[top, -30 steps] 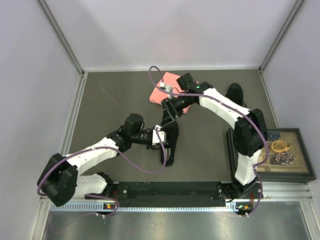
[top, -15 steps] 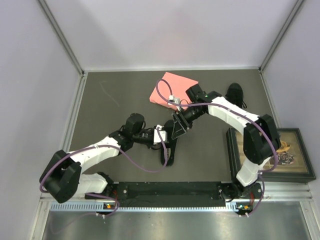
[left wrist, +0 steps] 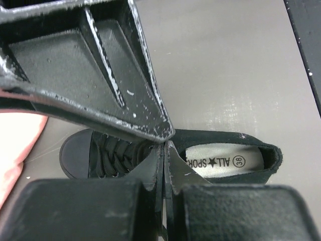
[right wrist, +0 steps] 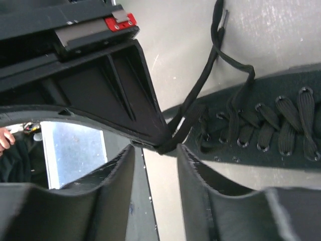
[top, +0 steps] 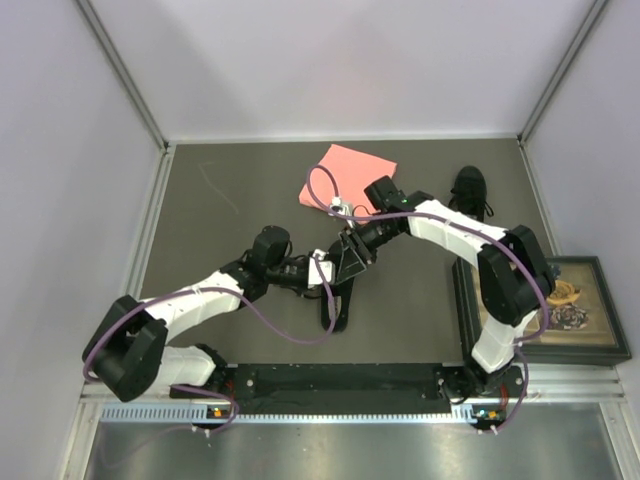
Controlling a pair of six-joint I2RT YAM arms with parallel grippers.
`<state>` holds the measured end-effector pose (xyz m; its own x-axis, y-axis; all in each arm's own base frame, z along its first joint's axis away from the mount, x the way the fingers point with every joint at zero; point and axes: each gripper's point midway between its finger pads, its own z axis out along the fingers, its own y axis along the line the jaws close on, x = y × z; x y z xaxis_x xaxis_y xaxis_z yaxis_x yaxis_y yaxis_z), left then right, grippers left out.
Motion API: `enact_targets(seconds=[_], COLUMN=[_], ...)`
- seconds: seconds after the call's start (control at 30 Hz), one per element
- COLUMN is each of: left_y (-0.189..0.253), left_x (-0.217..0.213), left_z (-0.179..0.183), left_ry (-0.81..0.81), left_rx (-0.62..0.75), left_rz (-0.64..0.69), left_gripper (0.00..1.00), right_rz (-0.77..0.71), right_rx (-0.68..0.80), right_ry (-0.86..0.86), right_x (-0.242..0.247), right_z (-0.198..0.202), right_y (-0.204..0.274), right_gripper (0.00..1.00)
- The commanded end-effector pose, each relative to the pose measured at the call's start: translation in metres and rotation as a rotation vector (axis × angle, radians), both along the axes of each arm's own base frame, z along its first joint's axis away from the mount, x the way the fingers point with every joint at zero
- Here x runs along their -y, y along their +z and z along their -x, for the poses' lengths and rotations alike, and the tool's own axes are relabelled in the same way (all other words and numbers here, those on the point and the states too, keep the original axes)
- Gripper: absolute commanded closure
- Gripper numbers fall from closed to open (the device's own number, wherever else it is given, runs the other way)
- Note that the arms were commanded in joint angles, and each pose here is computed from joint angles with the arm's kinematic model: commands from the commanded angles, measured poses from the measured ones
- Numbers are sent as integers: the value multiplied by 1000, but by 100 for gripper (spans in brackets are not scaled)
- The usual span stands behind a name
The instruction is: Tie the shoes
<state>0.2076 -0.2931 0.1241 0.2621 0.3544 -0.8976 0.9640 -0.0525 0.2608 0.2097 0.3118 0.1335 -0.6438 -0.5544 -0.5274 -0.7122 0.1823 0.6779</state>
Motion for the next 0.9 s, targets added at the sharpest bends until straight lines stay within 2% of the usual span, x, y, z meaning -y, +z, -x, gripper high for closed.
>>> enact_targets(seconds=[0.0, 0.47, 0.5, 0.53, 0.6, 0.7, 0.8, 0.87], left_y=[8, 10, 10, 11, 11, 10, 11, 11], left_x=[5, 6, 6, 6, 6, 5, 6, 6], left_z=[-2, -2, -2, -2, -1, 0, 1, 1], left_ry=[-29, -32, -32, -34, -40, -44, -48, -48], left_rx=[35, 32, 33, 35, 33, 29, 29, 32], left_rz=[44, 55, 56, 59, 57, 57, 59, 59], left_gripper=[100, 100, 100, 100, 100, 100, 100, 100], right_rz=[-63, -38, -20, -10, -2, -8, -28, -41], right_rx=[27, 25, 31, 26, 30, 5, -4, 2], right_ry=[39, 54, 46, 39, 30, 25, 30, 31], right_x=[-13, -12, -12, -10, -9, -10, -12, -14], right_z=[0, 3, 1, 0, 0, 2, 3, 3], right_y=[4, -7, -10, -13, -15, -14, -12, -9], right_gripper=[64, 66, 65, 58, 52, 51, 70, 77])
